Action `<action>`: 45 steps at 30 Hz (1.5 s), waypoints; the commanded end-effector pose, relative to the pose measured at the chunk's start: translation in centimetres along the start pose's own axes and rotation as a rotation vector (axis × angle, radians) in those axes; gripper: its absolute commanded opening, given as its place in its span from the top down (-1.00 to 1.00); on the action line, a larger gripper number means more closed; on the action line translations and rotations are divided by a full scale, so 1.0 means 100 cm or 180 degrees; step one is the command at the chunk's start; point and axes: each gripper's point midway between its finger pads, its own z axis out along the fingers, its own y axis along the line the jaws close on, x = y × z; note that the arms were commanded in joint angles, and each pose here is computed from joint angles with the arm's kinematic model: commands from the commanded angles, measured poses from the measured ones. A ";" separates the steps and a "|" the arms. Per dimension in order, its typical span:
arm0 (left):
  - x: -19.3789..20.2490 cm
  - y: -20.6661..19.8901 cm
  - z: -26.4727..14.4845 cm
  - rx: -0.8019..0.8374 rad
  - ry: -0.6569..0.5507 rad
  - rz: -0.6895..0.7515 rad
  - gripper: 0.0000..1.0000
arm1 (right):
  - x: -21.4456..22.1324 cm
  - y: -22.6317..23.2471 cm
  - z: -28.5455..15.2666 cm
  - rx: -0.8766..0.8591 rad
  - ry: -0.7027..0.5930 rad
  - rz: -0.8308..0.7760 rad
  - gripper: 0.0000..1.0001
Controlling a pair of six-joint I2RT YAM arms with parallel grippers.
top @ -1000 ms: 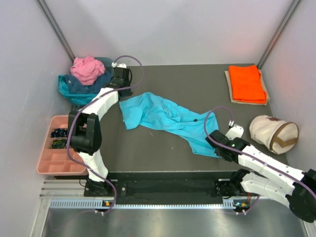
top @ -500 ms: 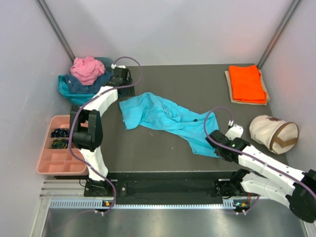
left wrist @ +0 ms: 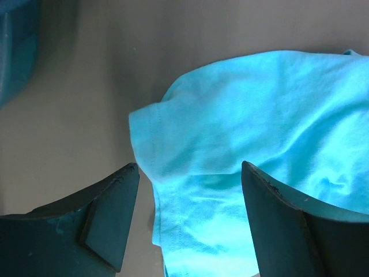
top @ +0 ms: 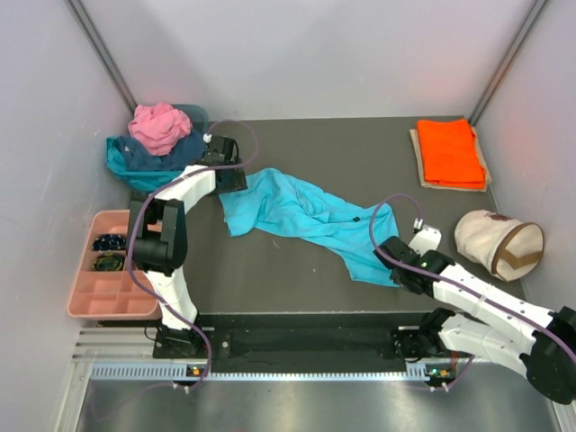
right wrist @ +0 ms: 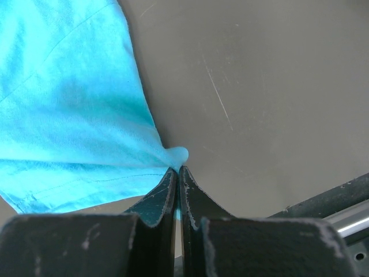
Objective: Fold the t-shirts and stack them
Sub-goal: Flatten the tshirt out
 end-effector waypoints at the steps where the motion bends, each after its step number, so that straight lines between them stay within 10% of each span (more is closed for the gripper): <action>1: -0.008 0.006 0.006 0.0007 -0.0084 -0.0128 -0.51 | -0.016 0.015 -0.008 -0.0148 -0.0107 0.0041 1.00; 13: -0.004 0.030 0.021 -0.0038 -0.0010 -0.0286 -0.42 | -0.017 0.019 -0.008 -0.0151 -0.0091 -0.0001 1.00; 20: -0.001 0.030 0.033 0.0010 0.0016 -0.0347 0.25 | -0.017 0.016 -0.009 -0.0131 -0.0086 -0.0015 1.00; 24: -0.006 0.030 0.037 0.0009 -0.0008 -0.0381 1.00 | -0.017 0.016 -0.010 -0.0138 -0.0085 0.0013 1.00; 37: -0.043 0.032 0.012 0.0019 -0.0333 -0.0441 1.00 | -0.023 0.016 -0.014 -0.0194 -0.0162 0.0073 1.00; 42: -0.041 0.031 0.006 0.0055 -0.0332 -0.0441 -0.39 | -0.019 0.017 -0.012 -0.0210 -0.0124 0.0062 1.00; 45: -0.041 0.032 0.006 0.0047 -0.0355 -0.0445 -0.57 | -0.019 0.017 -0.012 -0.0209 -0.0118 0.0044 1.00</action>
